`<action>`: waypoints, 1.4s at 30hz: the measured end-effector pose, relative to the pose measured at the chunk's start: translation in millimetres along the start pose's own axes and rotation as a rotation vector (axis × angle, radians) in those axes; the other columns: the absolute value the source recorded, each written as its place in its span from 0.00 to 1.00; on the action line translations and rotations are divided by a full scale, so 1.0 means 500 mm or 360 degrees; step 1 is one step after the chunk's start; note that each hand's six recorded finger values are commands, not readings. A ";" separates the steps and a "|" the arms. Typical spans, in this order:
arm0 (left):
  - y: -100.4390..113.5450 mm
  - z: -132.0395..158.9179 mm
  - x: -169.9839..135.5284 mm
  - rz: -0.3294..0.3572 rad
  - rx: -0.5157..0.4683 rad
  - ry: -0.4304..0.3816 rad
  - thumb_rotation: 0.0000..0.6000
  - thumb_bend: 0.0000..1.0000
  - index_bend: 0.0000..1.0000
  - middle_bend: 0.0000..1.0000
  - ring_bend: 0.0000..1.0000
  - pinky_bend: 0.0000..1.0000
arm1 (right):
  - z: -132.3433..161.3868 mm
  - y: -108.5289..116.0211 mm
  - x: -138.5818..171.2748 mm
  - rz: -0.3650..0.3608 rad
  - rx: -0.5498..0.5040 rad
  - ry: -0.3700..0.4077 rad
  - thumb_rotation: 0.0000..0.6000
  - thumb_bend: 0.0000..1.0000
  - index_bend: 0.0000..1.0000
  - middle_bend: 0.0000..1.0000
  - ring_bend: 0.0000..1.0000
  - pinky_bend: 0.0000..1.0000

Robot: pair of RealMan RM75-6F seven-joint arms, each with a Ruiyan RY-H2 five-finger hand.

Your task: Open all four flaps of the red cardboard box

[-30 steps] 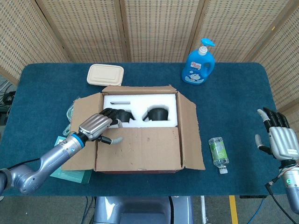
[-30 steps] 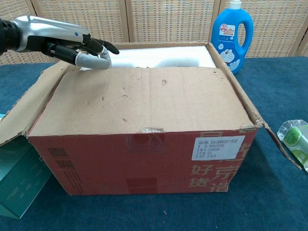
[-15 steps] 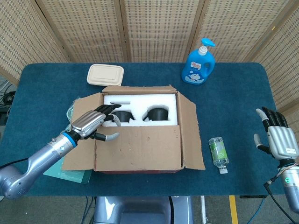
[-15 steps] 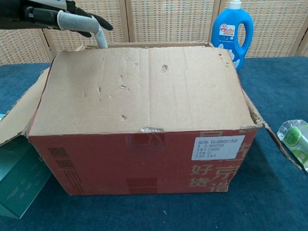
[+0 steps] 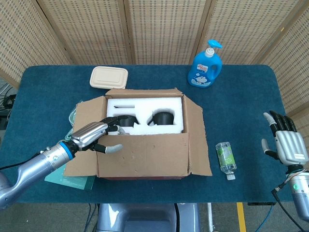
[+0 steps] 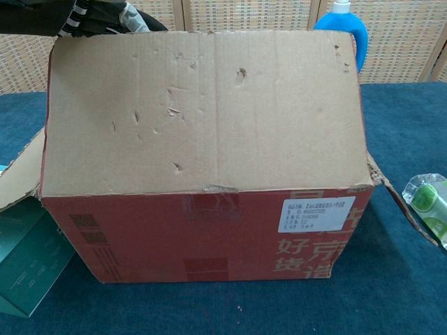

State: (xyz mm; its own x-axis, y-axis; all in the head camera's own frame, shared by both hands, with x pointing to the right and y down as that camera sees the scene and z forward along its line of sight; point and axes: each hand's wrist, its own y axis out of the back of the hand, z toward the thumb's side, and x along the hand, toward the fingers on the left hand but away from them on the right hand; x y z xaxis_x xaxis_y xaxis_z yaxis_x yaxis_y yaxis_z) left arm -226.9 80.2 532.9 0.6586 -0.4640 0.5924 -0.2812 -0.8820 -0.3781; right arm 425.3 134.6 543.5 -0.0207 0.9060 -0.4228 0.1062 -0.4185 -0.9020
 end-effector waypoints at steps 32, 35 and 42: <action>-0.052 0.055 -0.125 -0.0562 -0.0337 -0.0344 0.27 0.26 0.37 0.00 0.00 0.00 | 0.013 0.006 0.004 -0.0005 0.0016 0.0007 1.00 0.54 0.00 0.06 0.00 0.03; -0.061 0.057 -0.132 -0.0620 -0.0323 -0.0352 0.27 0.26 0.37 0.00 0.00 0.00 | 0.012 0.006 0.005 -0.0006 0.0014 0.0006 1.00 0.54 0.00 0.06 0.00 0.03; -0.082 0.051 -0.135 -0.0686 -0.0249 -0.0333 0.27 0.26 0.37 0.00 0.00 0.00 | 0.011 0.006 0.005 -0.0006 0.0004 0.0005 1.00 0.54 0.00 0.06 0.00 0.03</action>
State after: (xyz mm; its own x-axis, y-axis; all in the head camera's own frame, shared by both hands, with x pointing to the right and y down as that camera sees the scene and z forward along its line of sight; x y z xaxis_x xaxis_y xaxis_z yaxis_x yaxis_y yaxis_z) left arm -242.0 149.8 490.3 0.8591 -0.0427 0.5100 -0.0436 -0.9990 -0.0100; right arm 420.2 135.2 539.5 -0.0180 0.9078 -0.4191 0.1036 -0.4152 -0.9038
